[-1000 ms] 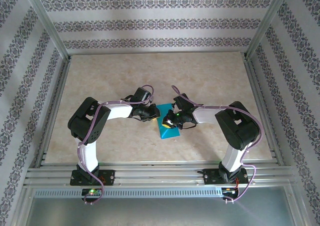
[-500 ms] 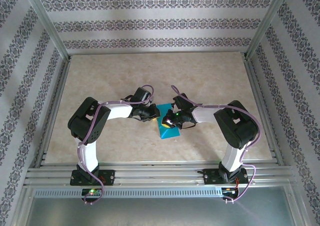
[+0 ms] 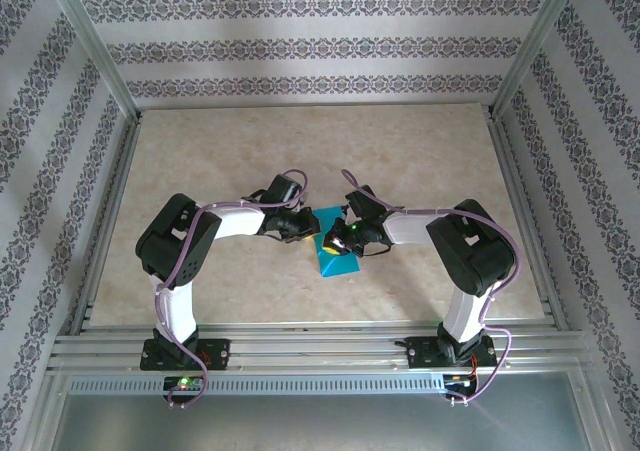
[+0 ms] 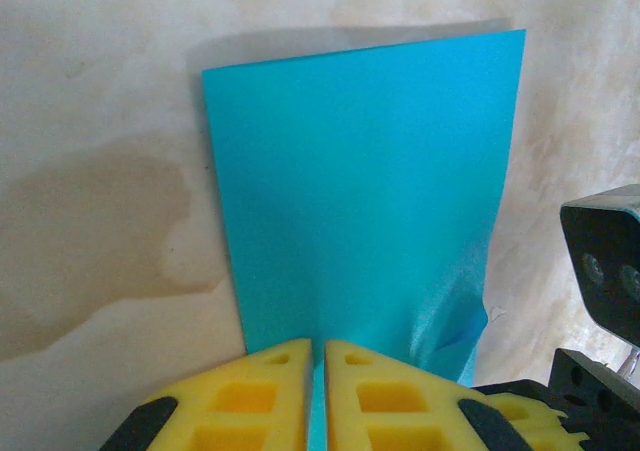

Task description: Fold a paper plane with a square sheet of paper (pick it up from the middle)

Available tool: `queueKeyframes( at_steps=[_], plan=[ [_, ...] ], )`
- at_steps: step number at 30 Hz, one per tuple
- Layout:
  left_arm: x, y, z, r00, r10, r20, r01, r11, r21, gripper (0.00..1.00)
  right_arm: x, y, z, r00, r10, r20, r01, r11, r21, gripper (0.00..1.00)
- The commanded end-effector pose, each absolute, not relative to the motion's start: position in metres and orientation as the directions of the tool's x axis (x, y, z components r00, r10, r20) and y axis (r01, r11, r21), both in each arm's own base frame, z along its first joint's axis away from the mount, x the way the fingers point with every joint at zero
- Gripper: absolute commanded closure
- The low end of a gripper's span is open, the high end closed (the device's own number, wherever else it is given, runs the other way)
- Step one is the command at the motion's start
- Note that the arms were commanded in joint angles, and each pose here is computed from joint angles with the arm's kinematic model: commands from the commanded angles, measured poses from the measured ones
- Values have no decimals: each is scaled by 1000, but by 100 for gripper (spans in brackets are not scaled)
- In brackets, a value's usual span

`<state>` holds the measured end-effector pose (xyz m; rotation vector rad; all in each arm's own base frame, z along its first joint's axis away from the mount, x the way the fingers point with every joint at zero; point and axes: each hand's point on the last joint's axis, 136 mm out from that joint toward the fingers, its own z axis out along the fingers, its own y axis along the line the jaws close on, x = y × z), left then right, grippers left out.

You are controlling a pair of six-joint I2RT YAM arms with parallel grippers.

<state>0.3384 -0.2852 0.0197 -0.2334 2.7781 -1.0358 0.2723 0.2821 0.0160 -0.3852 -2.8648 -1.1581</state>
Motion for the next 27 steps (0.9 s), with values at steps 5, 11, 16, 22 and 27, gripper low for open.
queueKeyframes(
  at_steps=[5, 11, 16, 22, 27],
  plan=[
    [323, -268, -9, -977, -207, -40, -145, 799, -584, 87, 268, 279, 3, -971, 212, 115, 235, 726, 646, 97],
    [323, -269, -8, -978, -205, -44, -141, 800, -584, 87, 265, 276, 0, -970, 213, 120, 241, 736, 633, 97],
    [323, -268, -8, -978, -203, -46, -140, 803, -580, 87, 262, 273, 0, -970, 213, 120, 240, 741, 627, 96],
    [324, -268, -7, -978, -201, -46, -138, 805, -577, 87, 262, 273, -2, -970, 210, 122, 239, 745, 623, 95],
    [333, -265, 11, -973, -218, -81, -133, 807, -575, 86, 261, 271, -4, -969, 212, 124, 243, 752, 613, 89]
  ],
)
